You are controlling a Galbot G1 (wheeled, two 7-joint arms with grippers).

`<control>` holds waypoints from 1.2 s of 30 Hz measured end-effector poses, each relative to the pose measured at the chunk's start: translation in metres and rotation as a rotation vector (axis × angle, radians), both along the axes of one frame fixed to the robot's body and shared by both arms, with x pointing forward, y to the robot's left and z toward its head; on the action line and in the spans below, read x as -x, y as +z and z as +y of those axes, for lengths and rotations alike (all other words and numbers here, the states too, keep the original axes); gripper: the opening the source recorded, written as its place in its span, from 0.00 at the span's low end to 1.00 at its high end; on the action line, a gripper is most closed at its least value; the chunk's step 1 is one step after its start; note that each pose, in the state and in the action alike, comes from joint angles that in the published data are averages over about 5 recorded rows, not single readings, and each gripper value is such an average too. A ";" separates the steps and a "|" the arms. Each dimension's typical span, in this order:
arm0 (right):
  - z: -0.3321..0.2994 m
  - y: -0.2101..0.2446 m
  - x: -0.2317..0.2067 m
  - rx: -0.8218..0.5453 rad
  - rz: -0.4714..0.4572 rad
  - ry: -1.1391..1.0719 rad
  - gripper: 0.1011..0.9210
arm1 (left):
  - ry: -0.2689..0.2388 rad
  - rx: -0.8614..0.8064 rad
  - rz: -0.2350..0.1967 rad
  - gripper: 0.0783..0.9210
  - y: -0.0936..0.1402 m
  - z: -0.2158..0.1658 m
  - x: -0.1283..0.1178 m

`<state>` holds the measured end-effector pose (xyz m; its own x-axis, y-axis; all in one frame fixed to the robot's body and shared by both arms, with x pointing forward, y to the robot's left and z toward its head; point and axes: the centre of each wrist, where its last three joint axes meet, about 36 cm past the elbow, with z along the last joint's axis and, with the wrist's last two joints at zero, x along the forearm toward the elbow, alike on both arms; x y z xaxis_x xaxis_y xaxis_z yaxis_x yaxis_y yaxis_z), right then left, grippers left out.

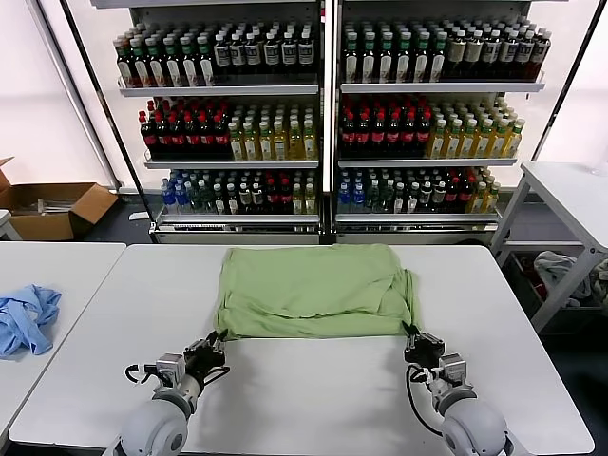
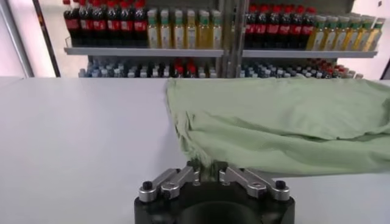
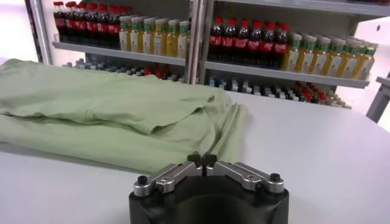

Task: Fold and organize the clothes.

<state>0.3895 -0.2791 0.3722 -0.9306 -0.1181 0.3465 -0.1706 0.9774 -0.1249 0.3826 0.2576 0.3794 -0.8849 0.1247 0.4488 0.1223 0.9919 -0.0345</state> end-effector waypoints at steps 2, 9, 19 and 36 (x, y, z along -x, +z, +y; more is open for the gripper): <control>-0.002 0.004 0.001 0.001 -0.003 0.000 0.02 | -0.005 -0.010 -0.006 0.06 0.001 0.000 0.001; -0.014 0.020 0.008 0.002 -0.022 -0.008 0.02 | -0.017 -0.036 -0.031 0.00 0.009 0.004 0.007; -0.018 0.035 0.034 0.007 -0.014 -0.012 0.02 | -0.019 -0.079 -0.056 0.00 0.021 0.008 0.025; 0.006 0.042 0.125 0.053 0.058 0.017 0.02 | -0.024 -0.196 -0.062 0.00 0.045 -0.020 0.126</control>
<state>0.2641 -0.2726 0.4137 -0.9069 -0.1138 0.4057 -0.1954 0.9667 -0.1655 0.2565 0.2378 0.4239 -0.9093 0.0615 0.4116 0.1415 0.9758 0.1667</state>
